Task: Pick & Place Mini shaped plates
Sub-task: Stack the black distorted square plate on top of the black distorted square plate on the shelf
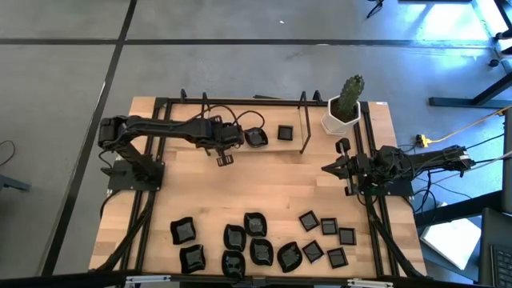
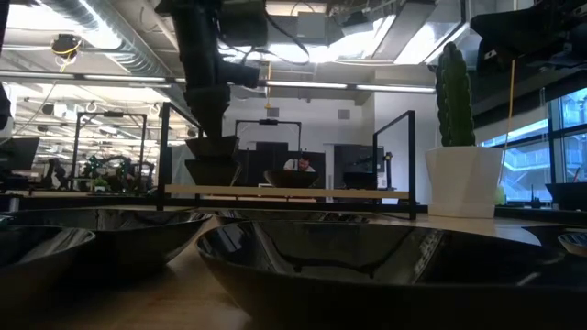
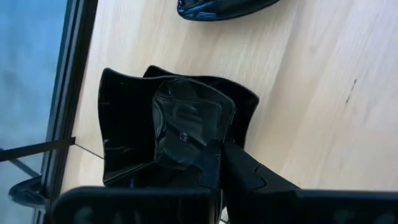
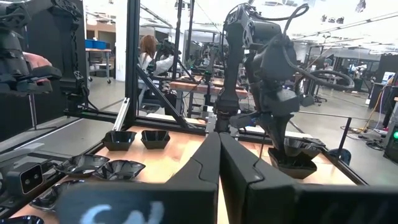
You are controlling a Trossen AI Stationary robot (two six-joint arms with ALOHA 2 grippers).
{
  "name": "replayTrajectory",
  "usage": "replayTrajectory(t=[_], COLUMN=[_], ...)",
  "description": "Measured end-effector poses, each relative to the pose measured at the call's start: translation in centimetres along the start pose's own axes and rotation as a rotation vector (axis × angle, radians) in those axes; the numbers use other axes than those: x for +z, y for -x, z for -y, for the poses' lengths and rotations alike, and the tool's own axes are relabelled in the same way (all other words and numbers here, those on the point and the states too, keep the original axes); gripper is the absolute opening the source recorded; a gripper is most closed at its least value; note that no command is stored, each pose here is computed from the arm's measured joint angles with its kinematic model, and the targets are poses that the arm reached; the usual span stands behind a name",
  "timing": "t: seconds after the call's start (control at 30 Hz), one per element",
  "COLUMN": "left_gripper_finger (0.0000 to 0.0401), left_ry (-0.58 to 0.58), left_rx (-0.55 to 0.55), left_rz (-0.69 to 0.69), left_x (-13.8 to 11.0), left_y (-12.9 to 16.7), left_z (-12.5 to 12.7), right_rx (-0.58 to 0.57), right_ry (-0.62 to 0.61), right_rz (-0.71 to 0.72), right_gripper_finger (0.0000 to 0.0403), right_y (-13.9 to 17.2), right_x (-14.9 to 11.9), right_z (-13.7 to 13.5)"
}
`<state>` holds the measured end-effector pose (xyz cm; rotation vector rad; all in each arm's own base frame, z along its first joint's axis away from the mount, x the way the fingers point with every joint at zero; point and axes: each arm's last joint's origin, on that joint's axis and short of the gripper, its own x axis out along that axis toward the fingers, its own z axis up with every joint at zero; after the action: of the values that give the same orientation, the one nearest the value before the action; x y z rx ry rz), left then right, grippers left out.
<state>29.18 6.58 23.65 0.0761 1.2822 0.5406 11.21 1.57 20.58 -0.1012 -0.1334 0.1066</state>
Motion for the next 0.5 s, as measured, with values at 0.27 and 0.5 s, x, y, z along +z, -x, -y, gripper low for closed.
replayTrajectory(t=[0.27, 0.5], left_gripper_finger=[0.0013, 0.0074], left_ry=[-0.026, -0.044], left_rx=[0.009, 0.011], left_rz=[-0.044, -0.047], left_x=[0.2, 0.4], left_y=[-1.5, -1.8], left_z=[0.6, 0.7], right_rx=[0.0, 0.0], right_ry=[0.004, 0.004], right_rz=[-0.007, -0.007], right_gripper_finger=[0.0006, 0.0006], right_y=[0.0, 0.0], right_x=[-0.1, -0.1], right_z=[0.0, 0.0])
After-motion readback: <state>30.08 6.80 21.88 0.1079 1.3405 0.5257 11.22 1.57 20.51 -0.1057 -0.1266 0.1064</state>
